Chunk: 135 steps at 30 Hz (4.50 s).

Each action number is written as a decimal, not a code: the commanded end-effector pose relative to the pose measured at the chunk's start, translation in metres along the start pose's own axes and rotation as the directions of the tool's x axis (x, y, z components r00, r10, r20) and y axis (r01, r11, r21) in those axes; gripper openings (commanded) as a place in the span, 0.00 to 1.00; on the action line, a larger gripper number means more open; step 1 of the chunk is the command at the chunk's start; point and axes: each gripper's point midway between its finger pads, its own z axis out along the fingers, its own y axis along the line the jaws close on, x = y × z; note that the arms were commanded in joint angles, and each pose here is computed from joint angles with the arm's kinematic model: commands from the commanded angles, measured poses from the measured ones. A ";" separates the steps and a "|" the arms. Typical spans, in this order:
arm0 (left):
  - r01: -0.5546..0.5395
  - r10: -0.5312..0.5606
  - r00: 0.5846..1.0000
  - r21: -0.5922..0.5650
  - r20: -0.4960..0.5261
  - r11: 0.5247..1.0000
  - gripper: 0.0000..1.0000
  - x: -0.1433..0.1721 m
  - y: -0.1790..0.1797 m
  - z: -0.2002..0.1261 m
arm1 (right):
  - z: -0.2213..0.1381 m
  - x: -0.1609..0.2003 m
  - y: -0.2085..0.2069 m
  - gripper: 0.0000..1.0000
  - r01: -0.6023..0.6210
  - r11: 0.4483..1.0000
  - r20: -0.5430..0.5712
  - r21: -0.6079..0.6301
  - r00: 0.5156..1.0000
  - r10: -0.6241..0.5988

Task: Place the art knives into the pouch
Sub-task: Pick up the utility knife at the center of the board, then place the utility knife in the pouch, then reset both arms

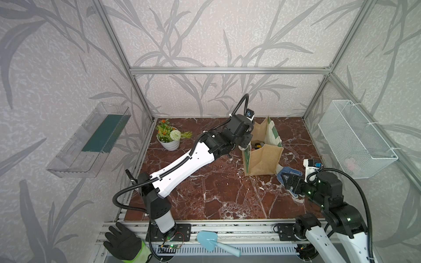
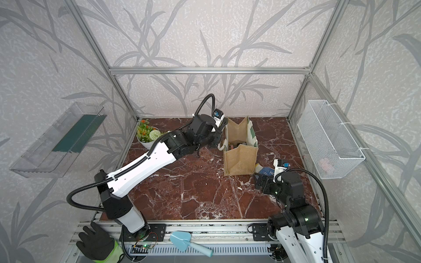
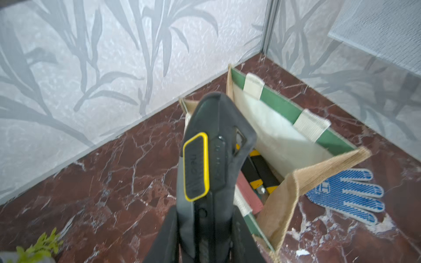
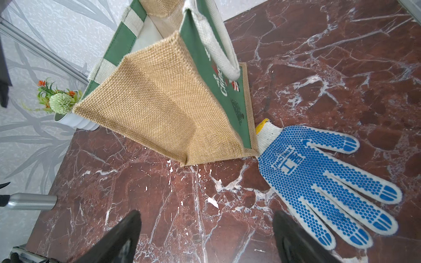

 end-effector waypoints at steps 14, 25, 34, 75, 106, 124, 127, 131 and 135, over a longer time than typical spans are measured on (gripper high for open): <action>-0.107 0.115 0.993 0.234 -0.019 0.966 0.20 -0.025 -0.070 0.069 | 0.003 0.004 -0.011 0.91 -0.004 0.999 0.029 0.036 1.000 0.003; -0.127 0.135 0.990 0.164 -0.037 0.978 0.97 -0.028 -0.055 0.058 | 0.008 -0.008 -0.029 0.97 -0.008 0.990 0.083 0.140 0.997 -0.004; -0.110 0.114 0.992 -0.080 0.047 0.991 0.99 -0.020 0.008 -0.003 | 0.029 -0.044 -0.053 0.99 -0.048 0.954 0.202 0.297 0.979 -0.013; 0.433 -0.374 0.887 -0.768 0.271 0.471 0.99 0.329 0.352 -0.069 | 0.196 -0.064 -0.111 0.99 0.286 0.819 0.233 0.497 0.865 -0.443; 0.393 -0.335 0.918 -0.589 0.211 0.706 0.99 0.340 0.333 -0.019 | 0.219 -0.051 -0.100 0.99 0.390 0.839 0.159 0.380 0.866 -0.474; 0.391 -0.334 0.919 -0.589 0.209 0.707 0.99 0.340 0.332 -0.018 | 0.219 -0.051 -0.100 0.99 0.389 0.839 0.159 0.380 0.866 -0.474; 0.390 -0.331 0.920 -0.589 0.212 0.708 0.99 0.338 0.333 -0.018 | 0.219 -0.051 -0.100 0.99 0.389 0.839 0.158 0.381 0.866 -0.474; 0.358 -0.363 0.925 -0.584 0.114 0.729 0.99 0.323 0.334 -0.015 | 0.219 -0.051 -0.100 0.99 0.390 0.839 0.159 0.380 0.866 -0.474; 0.377 -0.362 0.919 -0.616 0.157 0.692 0.99 0.334 0.337 -0.018 | 0.219 -0.051 -0.100 0.99 0.390 0.839 0.159 0.380 0.866 -0.474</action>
